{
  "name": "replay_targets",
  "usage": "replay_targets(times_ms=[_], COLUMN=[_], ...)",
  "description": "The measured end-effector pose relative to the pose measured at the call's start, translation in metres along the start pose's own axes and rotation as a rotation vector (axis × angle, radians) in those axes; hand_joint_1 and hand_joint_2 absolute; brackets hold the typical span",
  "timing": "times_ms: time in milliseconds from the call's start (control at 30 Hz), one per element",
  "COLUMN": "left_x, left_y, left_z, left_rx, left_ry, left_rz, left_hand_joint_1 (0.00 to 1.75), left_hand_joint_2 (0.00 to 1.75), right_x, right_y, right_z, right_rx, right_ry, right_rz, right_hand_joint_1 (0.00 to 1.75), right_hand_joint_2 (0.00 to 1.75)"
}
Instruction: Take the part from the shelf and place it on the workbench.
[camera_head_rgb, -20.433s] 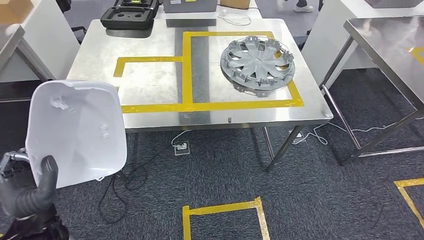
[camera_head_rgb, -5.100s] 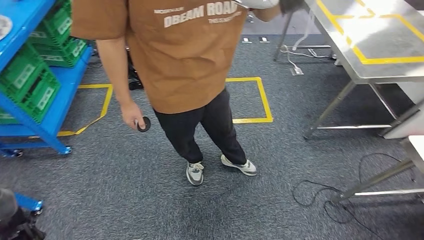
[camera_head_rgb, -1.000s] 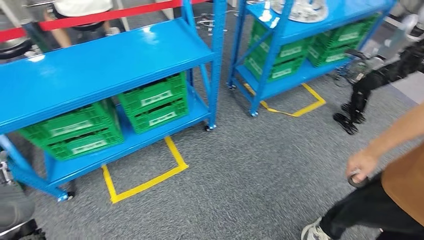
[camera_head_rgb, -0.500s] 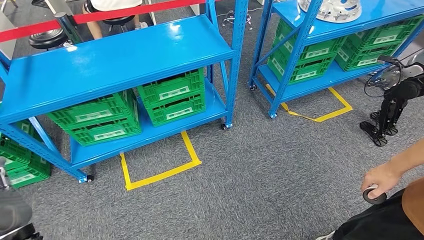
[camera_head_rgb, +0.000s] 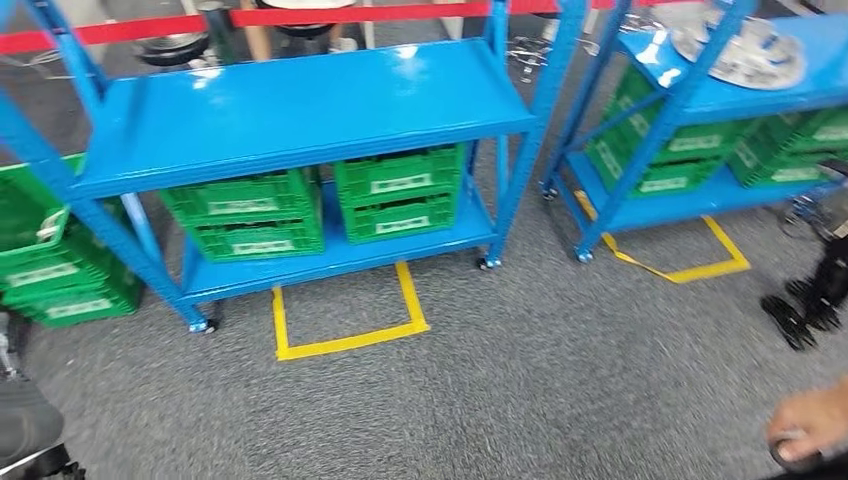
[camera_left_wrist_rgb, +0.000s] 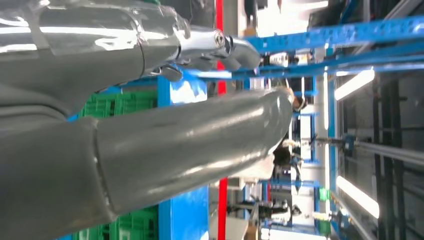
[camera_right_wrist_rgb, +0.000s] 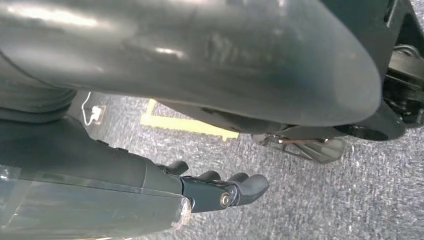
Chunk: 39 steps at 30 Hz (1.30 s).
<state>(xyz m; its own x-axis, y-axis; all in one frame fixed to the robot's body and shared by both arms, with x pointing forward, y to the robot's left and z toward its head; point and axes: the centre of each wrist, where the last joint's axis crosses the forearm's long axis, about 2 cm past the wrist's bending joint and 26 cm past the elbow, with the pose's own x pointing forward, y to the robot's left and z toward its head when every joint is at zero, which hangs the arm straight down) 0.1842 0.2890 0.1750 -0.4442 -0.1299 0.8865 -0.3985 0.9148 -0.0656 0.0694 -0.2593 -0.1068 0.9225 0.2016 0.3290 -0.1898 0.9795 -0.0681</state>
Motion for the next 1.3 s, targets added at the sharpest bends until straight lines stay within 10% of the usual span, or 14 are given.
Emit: replay_targets(times_ms=[400,533,1033,1300], left_x=[-0.003,-0.011,-0.088,-0.145], left_y=[0.004,0.009,0.025,0.043], left_z=[0.0,0.0,0.01,0.047], left_rx=[0.0,-0.029,-0.213,-0.484], left_ry=[0.045,0.153,0.692,1.136], left_rz=[-0.045,-0.143,-0.493,-0.635], left_hand_joint_1=[0.0,0.0,0.0,0.0], left_hand_joint_2=[0.0,1.75,1.75,1.75], right_x=[0.003,0.001,0.003,0.005], right_y=[0.0,-0.001,0.003,0.005], right_z=[0.0,0.0,0.0,0.0], right_rx=[-0.005,-0.008,0.017,0.037], right_ry=[-0.003,0.0,0.003,0.019], right_rz=[0.003,0.003,0.015,0.048], right_hand_joint_1=[0.0,0.0,0.0,0.0], right_hand_joint_2=[0.0,0.0,0.0,0.0])
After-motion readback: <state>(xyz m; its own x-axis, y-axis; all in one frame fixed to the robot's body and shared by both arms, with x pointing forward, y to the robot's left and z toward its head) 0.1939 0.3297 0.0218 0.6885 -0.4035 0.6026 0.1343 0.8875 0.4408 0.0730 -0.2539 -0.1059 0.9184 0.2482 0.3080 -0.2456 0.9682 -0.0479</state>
